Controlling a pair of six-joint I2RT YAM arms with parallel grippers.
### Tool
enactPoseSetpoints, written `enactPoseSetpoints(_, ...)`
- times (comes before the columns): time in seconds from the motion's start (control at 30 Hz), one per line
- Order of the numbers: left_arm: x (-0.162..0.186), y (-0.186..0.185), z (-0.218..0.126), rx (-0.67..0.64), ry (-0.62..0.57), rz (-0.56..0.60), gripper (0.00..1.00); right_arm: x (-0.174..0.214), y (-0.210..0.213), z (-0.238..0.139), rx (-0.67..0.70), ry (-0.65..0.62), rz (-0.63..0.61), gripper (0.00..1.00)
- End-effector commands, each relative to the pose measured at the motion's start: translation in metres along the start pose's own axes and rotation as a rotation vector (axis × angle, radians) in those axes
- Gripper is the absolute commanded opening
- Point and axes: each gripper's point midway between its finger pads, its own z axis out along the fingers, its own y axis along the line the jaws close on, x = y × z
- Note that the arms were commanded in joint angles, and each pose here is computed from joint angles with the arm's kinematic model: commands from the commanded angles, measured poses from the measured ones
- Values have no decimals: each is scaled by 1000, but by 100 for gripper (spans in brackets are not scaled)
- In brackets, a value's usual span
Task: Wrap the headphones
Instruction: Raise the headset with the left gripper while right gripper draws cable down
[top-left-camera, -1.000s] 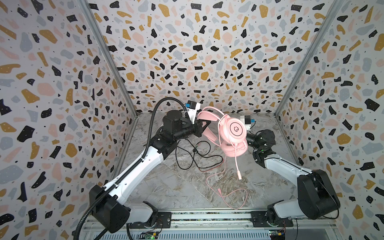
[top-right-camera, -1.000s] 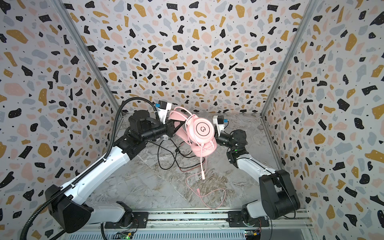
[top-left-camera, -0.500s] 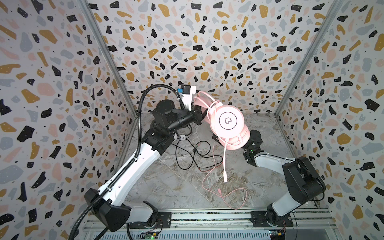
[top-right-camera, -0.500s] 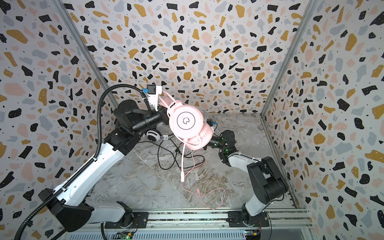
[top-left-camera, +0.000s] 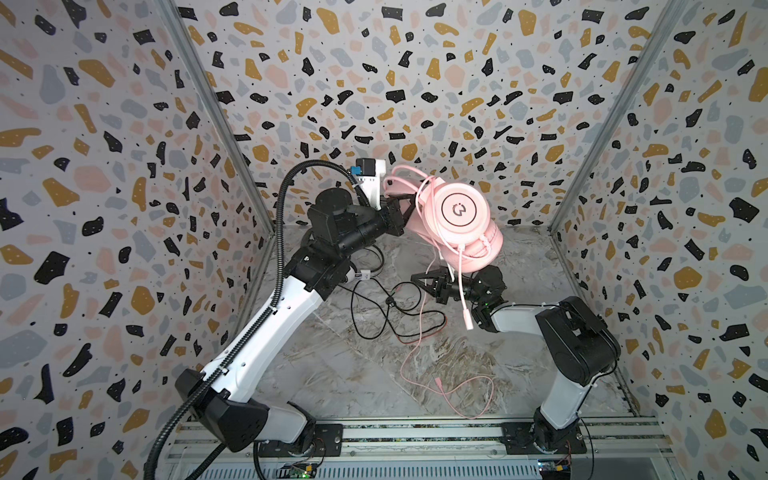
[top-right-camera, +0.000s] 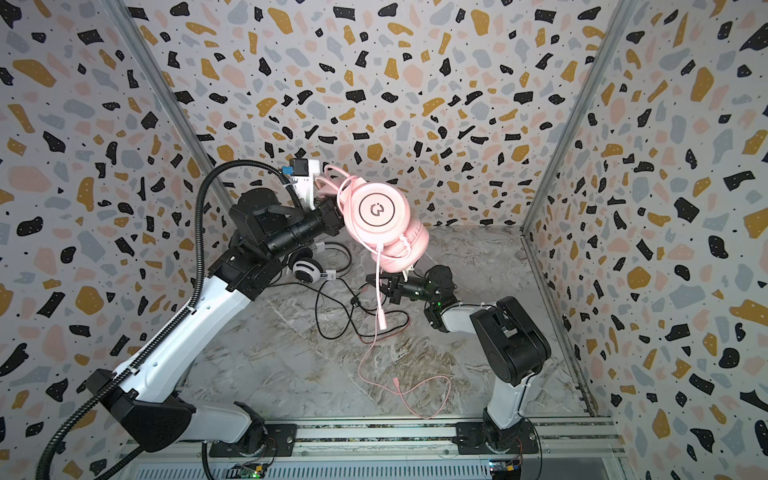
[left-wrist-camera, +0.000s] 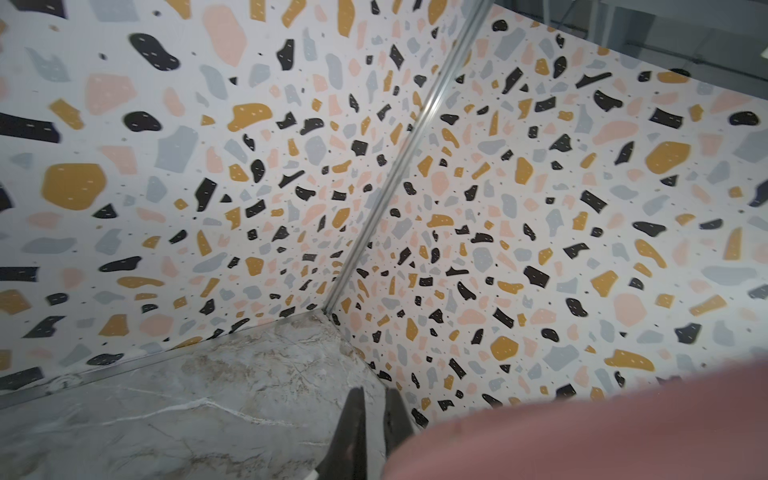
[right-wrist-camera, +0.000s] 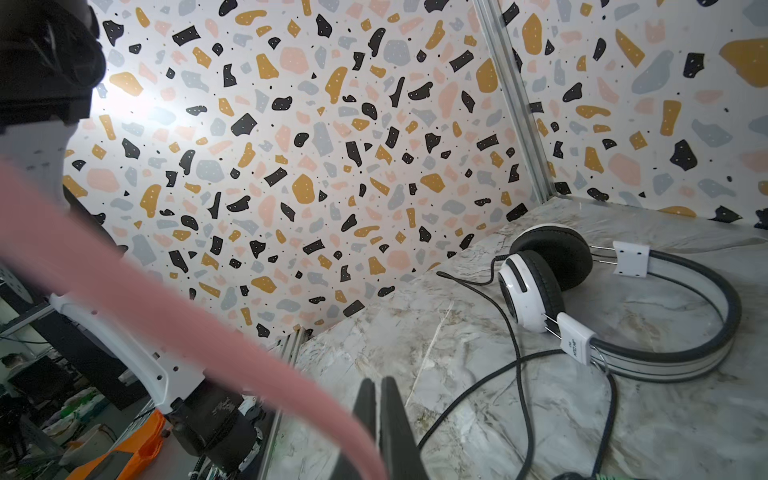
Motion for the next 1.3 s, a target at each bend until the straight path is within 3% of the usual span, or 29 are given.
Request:
enactPoseSetpoints(0.0, -55, 22, -23, -171, -197, -58, 0, -11, 21, -10, -10, -39, -64, 0)
enactPoseSetpoints(0.13, -63, 77, -39, -371, -300, -156, 0, 6, 31, -24, 28, -15, -28, 0)
enactPoseSetpoints(0.27, -69, 117, -54, -492, -363, -223, 0, 20, 44, -34, 67, 25, -30, 0)
enactPoseSetpoints(0.6, -66, 184, -101, -859, -551, -227, 0, 49, 98, -26, 106, 207, -111, 0)
enactPoseSetpoints(0.77, -45, 211, -111, -1061, -493, -111, 0, 35, 113, -29, 177, 247, -178, 0)
enactPoseSetpoints(0.97, 6, 212, -110, -1287, -364, 147, 0, -4, 121, -34, 262, 219, -245, 0)
enactPoseSetpoints(1.1, 30, 197, -103, -1326, -332, 236, 0, -9, 126, -25, 215, 218, -218, 0)
enactPoseSetpoints(1.27, 21, 187, -101, -1279, -400, 185, 0, 6, 130, -13, 106, 209, -121, 2)
